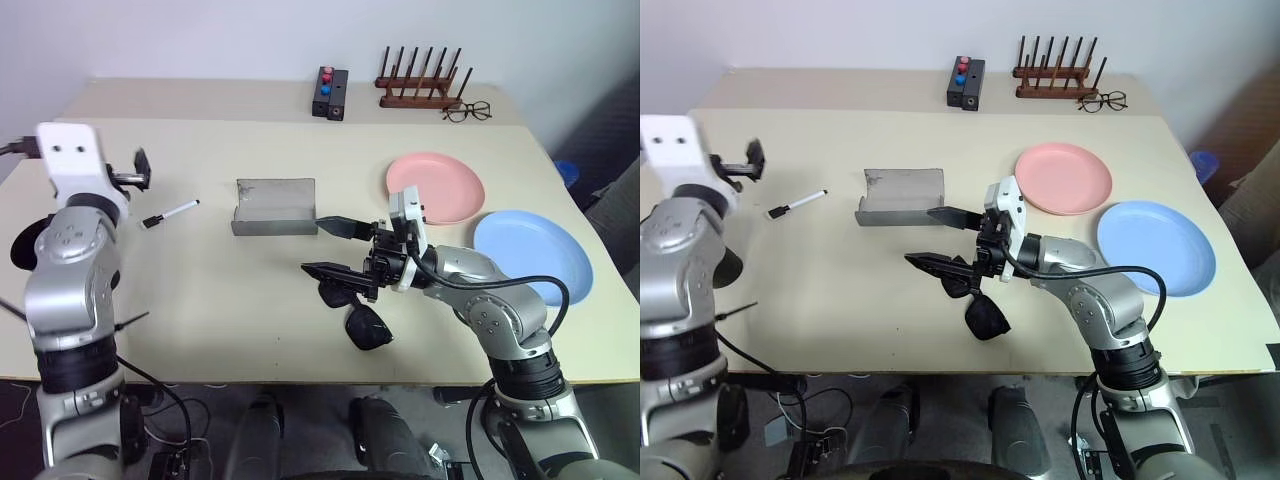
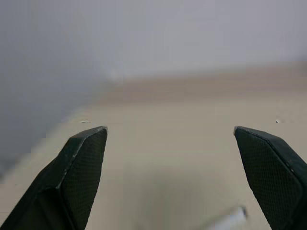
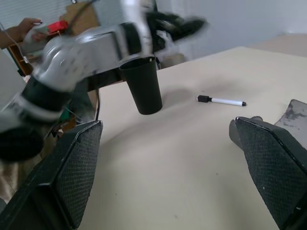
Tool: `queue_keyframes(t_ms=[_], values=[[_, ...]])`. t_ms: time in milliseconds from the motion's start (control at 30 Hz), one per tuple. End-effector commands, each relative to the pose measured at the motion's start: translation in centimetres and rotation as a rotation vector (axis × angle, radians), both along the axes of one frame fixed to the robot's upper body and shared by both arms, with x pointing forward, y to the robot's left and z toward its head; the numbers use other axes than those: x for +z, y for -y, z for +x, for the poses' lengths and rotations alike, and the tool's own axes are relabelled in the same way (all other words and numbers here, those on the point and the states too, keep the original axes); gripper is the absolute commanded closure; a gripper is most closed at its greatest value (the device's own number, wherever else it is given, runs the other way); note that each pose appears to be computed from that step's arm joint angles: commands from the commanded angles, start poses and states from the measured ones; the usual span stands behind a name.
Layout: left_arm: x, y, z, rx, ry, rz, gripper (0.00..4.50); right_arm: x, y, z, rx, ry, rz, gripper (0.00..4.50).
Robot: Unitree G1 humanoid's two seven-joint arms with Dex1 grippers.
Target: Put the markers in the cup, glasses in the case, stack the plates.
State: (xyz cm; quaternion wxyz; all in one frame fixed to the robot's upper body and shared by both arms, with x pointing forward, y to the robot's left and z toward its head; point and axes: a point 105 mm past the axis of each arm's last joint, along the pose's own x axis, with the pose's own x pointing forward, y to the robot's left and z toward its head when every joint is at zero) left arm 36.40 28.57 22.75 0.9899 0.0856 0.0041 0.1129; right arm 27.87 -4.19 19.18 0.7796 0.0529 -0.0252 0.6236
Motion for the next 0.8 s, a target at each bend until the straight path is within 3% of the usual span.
queue_keyframes(t_ms=[33,133,367,667,800], values=[[-2.3,0.1,2.0,-0.034,-0.233,-0.042,0.20,1.2,-0.5,-0.2,0.017,0.050,0.019,0.00],[-3.6,-0.4,3.5,-0.040,-0.358,-0.006,0.20,1.4,-0.5,-0.1,0.009,0.054,0.021,0.00],[-6.1,-0.6,5.7,-0.101,-0.501,-0.071,0.20,1.5,-0.3,-0.1,-0.020,0.054,0.019,0.00],[-8.5,-0.2,5.8,-0.170,-0.630,-0.204,0.20,1.4,0.0,-0.1,-0.040,0.056,0.015,0.00],[-8.7,-0.2,5.5,-0.184,-0.643,-0.208,1.43,1.2,0.0,-0.1,-0.039,0.054,0.012,0.00]])
